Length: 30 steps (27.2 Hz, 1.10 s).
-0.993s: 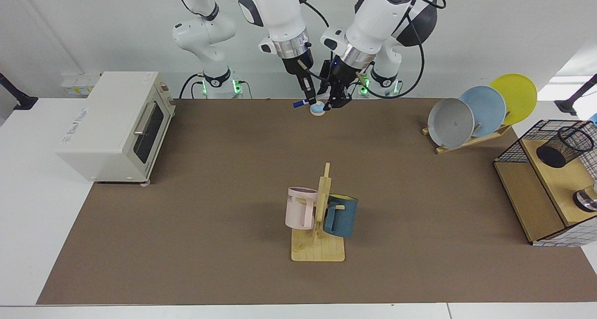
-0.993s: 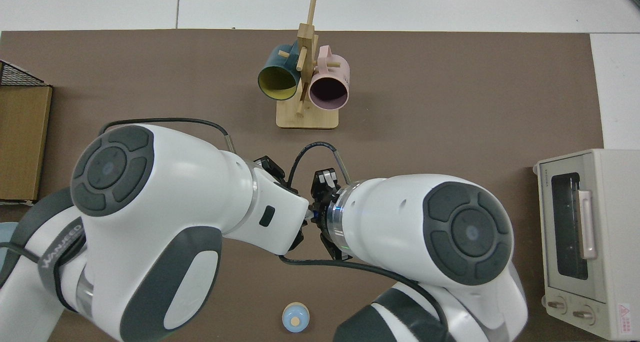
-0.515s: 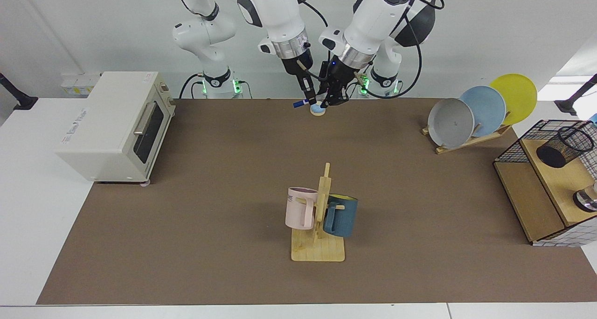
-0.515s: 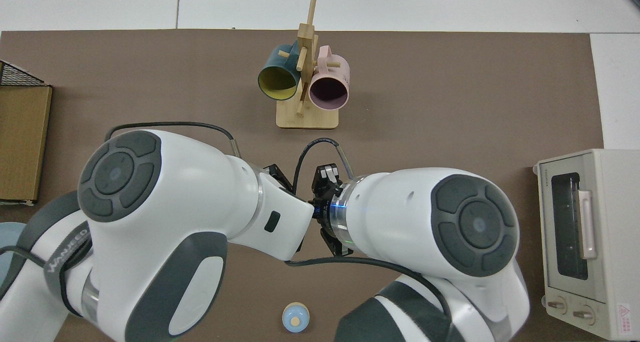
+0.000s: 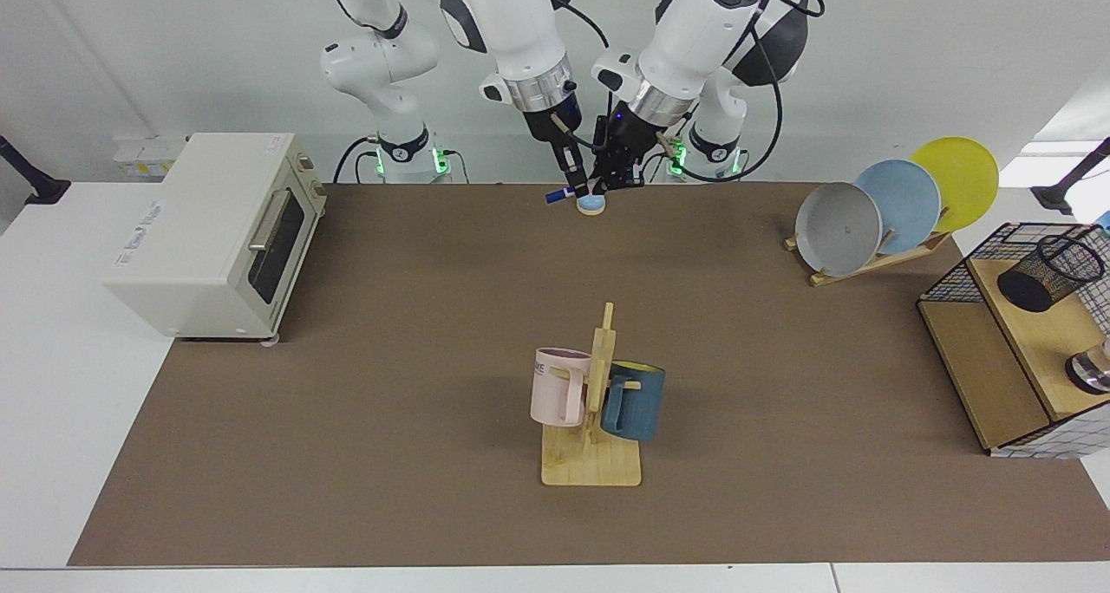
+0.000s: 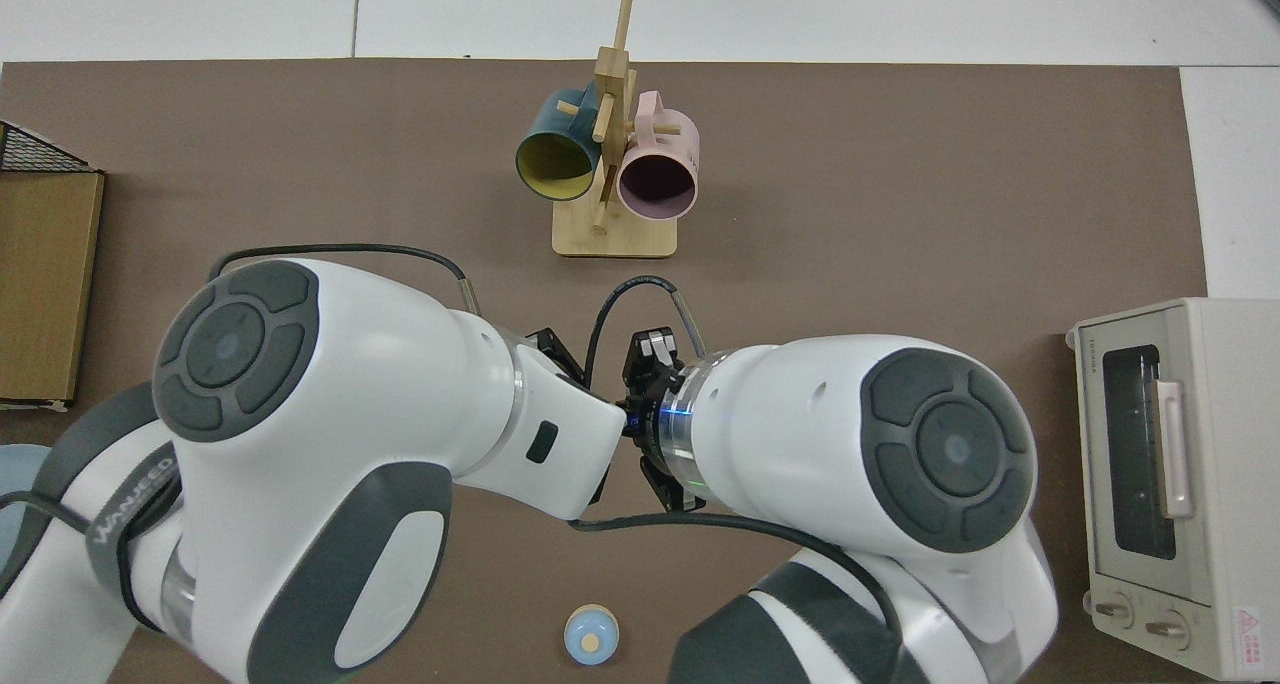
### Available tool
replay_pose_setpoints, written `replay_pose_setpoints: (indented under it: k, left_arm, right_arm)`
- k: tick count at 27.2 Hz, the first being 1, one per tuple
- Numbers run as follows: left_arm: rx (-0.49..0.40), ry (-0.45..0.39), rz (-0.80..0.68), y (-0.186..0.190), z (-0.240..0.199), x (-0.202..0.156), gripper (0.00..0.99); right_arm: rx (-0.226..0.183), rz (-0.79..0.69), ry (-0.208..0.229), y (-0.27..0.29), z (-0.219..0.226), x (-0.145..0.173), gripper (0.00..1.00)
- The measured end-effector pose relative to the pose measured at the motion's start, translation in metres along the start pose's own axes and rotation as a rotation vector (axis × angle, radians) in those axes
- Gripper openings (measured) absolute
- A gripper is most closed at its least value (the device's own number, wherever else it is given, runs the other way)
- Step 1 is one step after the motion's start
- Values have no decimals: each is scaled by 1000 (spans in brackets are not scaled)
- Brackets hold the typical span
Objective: Put markers into pen holder
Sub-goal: 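Grasp the marker with the left gripper while the right gripper holds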
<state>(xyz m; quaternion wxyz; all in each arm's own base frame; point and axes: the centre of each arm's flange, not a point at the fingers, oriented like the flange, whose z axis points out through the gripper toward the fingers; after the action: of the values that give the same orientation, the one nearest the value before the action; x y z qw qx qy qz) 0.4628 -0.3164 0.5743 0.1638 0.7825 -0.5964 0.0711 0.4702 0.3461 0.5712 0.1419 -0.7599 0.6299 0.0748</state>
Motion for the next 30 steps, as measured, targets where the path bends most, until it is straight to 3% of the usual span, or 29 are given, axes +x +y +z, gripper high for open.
replay_pose_setpoints:
  k: [10, 12, 13, 15, 16, 18, 19, 22, 23, 26, 30]
  left_arm:
    - [-11, 14, -13, -2, -1, -2, 159]
    - [-7, 19, -20, -4, -2, -3, 159]
    - [-6, 21, -22, -5, -2, -3, 159]
    - [-3, 24, -27, -7, -4, -5, 159]
    - [-2, 25, -29, -8, -4, -6, 159]
    - [-1, 26, -32, -10, -4, -6, 159]
    - [-1, 27, -33, -10, -5, -7, 159]
    - [-1, 28, -36, -10, -5, -7, 159]
    - [-1, 28, -39, -10, -5, -7, 159]
    - [0, 29, -56, -11, -5, -7, 159]
    - [6, 34, -82, -13, -7, -8, 159]
  right_arm:
    - [2, 0, -1, -1, -1, 0, 198]
    - [2, 1, -1, -1, -1, 0, 256]
    - [3, 3, -2, -1, -1, 1, 348]
    - [5, 10, -1, -3, -2, 5, 423]
    - [7, 14, -1, -4, -3, 7, 520]
    - [10, 20, -2, -6, -5, 10, 595]
    - [12, 22, -2, -7, -6, 11, 696]
    - [13, 21, -2, -8, -7, 12, 815]
    - [12, 16, -1, -7, -7, 12, 916]
    - [9, -10, 1, -7, -7, 13, 1000]
    - [1, -60, 11, -12, -10, 29, 1000]
